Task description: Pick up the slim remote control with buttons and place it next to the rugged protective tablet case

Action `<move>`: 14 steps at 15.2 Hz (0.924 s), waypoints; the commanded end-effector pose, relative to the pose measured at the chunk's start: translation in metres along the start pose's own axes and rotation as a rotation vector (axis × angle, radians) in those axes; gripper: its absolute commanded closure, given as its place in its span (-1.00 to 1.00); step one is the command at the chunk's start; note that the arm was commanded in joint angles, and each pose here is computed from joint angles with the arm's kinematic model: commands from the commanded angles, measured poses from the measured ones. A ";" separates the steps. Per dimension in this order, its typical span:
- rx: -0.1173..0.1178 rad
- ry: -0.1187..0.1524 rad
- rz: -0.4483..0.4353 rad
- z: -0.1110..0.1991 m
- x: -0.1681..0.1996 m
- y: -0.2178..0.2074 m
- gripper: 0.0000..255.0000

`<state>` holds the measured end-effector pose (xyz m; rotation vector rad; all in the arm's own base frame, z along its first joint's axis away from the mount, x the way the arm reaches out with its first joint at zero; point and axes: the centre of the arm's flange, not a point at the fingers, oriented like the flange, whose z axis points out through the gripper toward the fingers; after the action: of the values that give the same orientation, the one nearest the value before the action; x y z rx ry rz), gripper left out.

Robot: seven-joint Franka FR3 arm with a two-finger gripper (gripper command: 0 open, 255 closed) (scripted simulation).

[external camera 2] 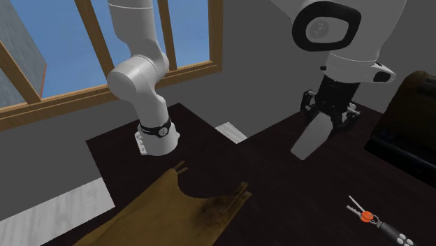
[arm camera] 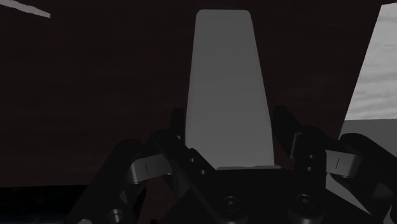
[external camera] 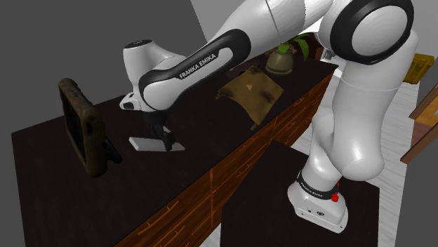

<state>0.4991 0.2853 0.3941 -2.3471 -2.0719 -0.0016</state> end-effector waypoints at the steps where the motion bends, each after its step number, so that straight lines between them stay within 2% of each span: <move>1: 0.000 0.000 0.000 0.010 0.000 -0.001 1.00; 9: 0.000 0.000 0.000 0.052 0.000 0.000 1.00; 14: 0.000 0.000 0.000 0.054 0.000 0.000 1.00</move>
<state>0.4982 0.2854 0.3406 -2.3475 -2.0719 -0.0012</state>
